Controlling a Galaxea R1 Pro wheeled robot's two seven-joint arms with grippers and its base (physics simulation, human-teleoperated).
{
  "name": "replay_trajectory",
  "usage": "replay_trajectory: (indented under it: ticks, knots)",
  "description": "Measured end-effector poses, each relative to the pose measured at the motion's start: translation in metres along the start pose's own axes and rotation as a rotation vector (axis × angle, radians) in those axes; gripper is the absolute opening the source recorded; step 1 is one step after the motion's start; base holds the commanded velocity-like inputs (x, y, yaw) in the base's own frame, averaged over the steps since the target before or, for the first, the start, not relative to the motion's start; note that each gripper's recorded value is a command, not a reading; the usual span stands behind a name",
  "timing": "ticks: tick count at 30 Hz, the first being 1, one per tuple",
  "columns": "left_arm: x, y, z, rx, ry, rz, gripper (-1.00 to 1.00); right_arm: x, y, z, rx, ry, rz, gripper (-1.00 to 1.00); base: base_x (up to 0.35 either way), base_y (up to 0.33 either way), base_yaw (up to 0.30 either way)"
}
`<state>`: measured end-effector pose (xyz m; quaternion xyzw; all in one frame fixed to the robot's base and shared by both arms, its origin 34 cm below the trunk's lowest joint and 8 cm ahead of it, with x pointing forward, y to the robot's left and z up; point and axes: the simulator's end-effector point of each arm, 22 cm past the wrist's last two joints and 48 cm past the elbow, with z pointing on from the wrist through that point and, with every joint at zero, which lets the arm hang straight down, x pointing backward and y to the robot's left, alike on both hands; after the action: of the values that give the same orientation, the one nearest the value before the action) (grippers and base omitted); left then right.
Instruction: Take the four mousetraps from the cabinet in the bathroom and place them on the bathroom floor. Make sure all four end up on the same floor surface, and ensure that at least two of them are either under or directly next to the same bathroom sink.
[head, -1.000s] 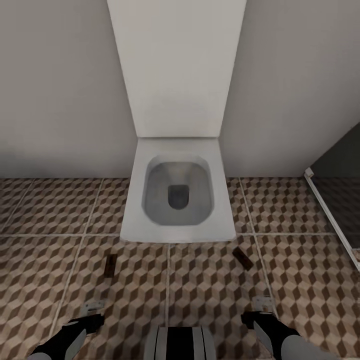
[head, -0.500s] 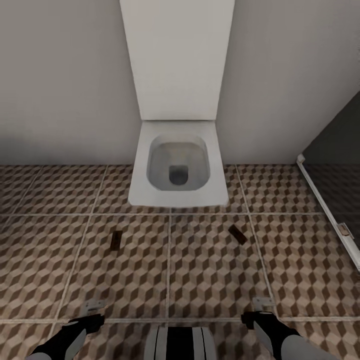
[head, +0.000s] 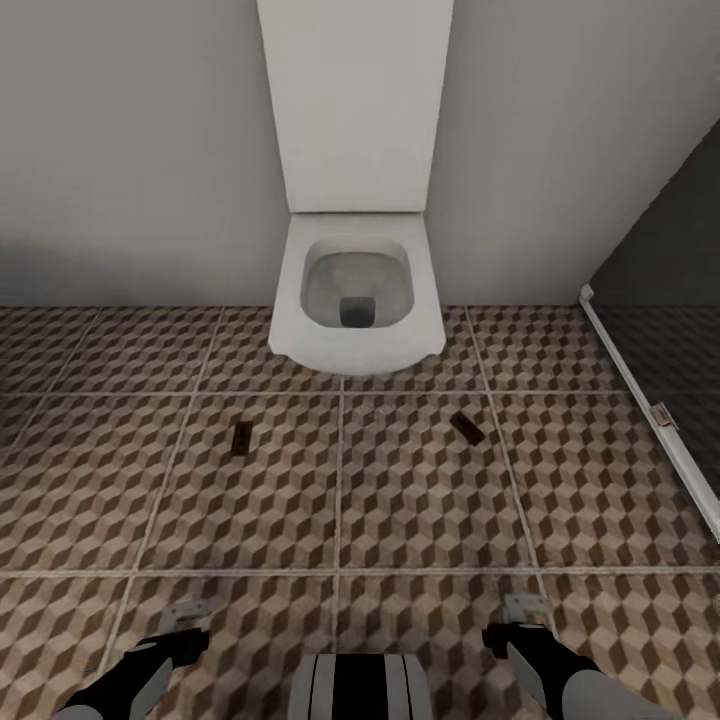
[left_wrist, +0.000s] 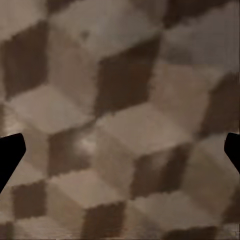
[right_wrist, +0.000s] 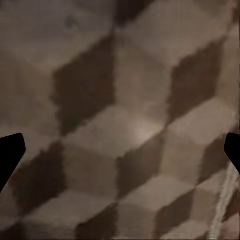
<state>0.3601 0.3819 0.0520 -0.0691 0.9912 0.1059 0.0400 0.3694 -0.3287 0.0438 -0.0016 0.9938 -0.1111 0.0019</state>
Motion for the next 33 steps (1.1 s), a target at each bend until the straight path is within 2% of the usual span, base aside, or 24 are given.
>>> replay_trajectory:
  ticks: [15, 33]
  knots:
    - [-0.0002, -0.0007, -0.0002, 0.001, -0.001, 0.000, 1.00, -0.0003, -0.0018, -0.0002, 0.008, -0.001, 0.000, 1.00, -0.308, 0.000, 0.000]
    - [-0.0007, -0.0011, -0.0004, 0.000, -0.004, 0.002, 1.00, -0.0003, -0.0017, -0.0003, 0.008, -0.001, 0.000, 1.00, -0.037, 0.000, 0.000]
